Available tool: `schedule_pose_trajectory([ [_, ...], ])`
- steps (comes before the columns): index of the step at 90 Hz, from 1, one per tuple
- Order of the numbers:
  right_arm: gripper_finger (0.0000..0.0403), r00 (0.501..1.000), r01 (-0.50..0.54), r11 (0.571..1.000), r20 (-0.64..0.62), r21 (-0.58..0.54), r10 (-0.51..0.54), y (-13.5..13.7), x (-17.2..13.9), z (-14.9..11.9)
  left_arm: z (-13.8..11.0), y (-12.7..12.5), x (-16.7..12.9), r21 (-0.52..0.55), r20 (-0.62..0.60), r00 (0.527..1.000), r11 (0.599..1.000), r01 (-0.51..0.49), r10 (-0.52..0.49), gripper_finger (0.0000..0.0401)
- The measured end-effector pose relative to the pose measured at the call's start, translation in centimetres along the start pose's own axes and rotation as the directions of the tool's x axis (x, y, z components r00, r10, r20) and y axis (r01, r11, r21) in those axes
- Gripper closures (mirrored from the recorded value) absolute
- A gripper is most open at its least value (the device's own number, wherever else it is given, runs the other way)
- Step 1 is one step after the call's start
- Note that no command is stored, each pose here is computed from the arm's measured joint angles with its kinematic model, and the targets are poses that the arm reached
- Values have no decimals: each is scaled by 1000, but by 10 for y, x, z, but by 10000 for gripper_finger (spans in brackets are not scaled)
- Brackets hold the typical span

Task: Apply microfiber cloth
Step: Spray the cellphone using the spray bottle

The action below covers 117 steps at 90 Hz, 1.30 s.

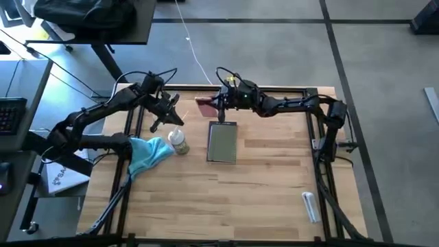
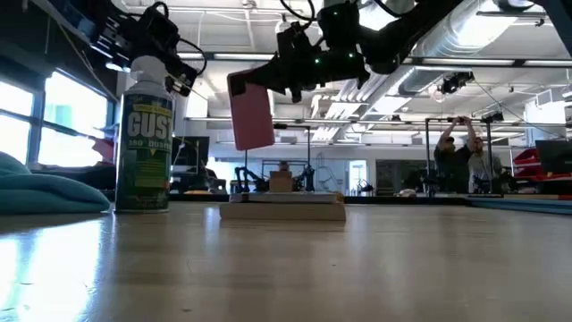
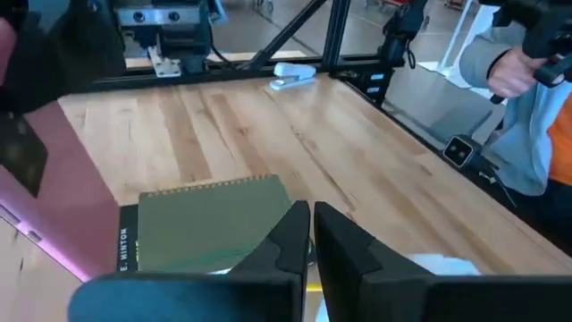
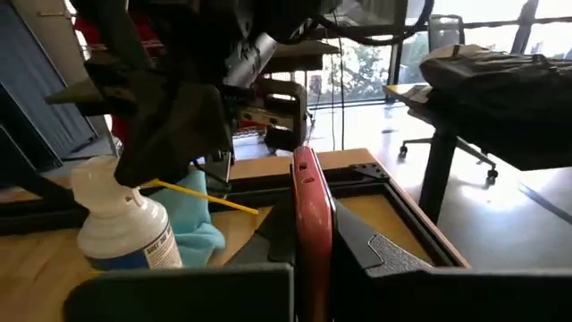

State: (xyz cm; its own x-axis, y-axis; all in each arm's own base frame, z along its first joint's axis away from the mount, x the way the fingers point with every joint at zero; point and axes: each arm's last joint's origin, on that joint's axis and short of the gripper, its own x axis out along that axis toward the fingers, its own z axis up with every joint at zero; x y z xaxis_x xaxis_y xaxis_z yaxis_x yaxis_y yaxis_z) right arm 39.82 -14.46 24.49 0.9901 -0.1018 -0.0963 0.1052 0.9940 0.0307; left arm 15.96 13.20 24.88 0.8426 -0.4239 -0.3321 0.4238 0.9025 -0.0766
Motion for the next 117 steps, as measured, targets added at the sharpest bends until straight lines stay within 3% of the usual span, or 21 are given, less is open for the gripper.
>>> schedule_pose_trajectory([
  [52, 402, 1000, 1, 1000, -13, 18, -1, 3, 1, -2, -3, -6, 0, -27, 7, 999, 998, 52, -51, 401],
  [66, 402, 997, 73, 997, 11, 9, -73, 10, 3, 1, -4, -7, 0, -25, 4, 998, 998, 58, -58, 401],
  [85, 402, 963, 263, 964, 52, 37, -265, 19, 5, 5, -5, -8, 0, 3, 2, 998, 998, 69, -69, 401],
  [117, 402, 958, 270, 955, 71, 120, -279, 30, 10, 3, -26, -11, 7, 56, 93, 987, 990, 126, -131, 401],
])
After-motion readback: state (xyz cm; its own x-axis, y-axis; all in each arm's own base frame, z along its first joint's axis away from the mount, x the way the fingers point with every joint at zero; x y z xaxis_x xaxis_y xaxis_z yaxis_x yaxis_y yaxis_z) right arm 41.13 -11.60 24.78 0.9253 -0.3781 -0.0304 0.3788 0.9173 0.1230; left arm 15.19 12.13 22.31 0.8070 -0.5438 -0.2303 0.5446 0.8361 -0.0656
